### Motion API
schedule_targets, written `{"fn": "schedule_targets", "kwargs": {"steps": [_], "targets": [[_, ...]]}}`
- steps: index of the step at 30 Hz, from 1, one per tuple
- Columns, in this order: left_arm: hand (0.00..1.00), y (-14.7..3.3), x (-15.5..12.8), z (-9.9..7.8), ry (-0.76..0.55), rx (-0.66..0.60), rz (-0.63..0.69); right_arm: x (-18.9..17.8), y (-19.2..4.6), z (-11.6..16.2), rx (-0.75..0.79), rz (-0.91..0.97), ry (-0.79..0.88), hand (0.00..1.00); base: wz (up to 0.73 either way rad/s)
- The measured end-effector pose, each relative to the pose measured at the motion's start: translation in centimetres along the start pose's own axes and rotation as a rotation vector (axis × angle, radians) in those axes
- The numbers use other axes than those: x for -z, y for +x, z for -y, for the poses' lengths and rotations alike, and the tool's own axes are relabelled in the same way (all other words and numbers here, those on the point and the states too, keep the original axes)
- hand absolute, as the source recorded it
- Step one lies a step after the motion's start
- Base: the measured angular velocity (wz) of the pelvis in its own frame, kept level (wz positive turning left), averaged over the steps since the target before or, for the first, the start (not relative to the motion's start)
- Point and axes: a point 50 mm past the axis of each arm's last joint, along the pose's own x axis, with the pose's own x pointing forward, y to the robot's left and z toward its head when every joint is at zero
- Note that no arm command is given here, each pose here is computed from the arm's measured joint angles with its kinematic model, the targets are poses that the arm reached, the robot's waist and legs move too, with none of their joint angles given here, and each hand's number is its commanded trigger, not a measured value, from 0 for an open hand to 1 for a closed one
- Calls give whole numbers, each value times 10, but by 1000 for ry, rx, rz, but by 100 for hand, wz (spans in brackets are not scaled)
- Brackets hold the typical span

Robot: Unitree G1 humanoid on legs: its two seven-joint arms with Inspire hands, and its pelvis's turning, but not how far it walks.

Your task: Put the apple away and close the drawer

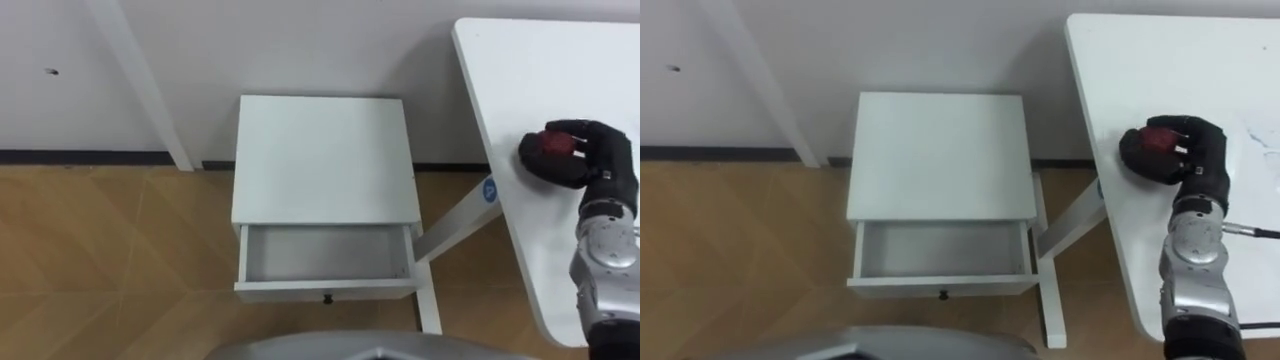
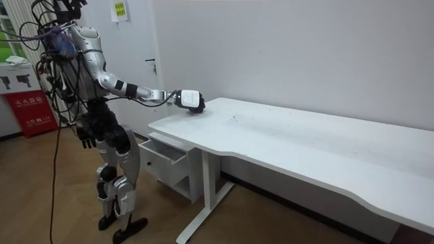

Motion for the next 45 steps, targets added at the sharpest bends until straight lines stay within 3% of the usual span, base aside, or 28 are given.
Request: {"fn": "schedule_targets", "kwargs": {"steps": [7, 14, 22, 37, 38, 39, 42, 43, 45], "targets": [[0, 2, -16, 5, 52, 43, 43, -23, -5, -36, -196, 121, -108, 100, -1], [0, 2, -16, 7, 67, 52, 38, -25, -10, -53, -263, 145, -193, 100, 4], [0, 3, -31, 12, 102, 79, 72, -17, -43, -119, -640, 127, -323, 100, 9], [0, 4, -46, 15, 121, 87, 111, -34, -59, -145, -820, 201, -313, 100, 6], [0, 4, -47, 16, 123, 89, 114, -33, -59, -146, -826, 199, -315, 66, 0], [0, 4, -49, 16, 126, 93, 119, -33, -59, -146, -835, 197, -316, 52, 0], [0, 4, -53, 16, 127, 96, 129, -33, -60, -147, -853, 197, -329, 56, 0], [0, 4, -53, 17, 127, 96, 129, -32, -60, -147, -858, 196, -341, 42, 0], [0, 4, -55, 17, 127, 96, 133, -31, -61, -147, -861, 197, -348, 0, 0]]}}
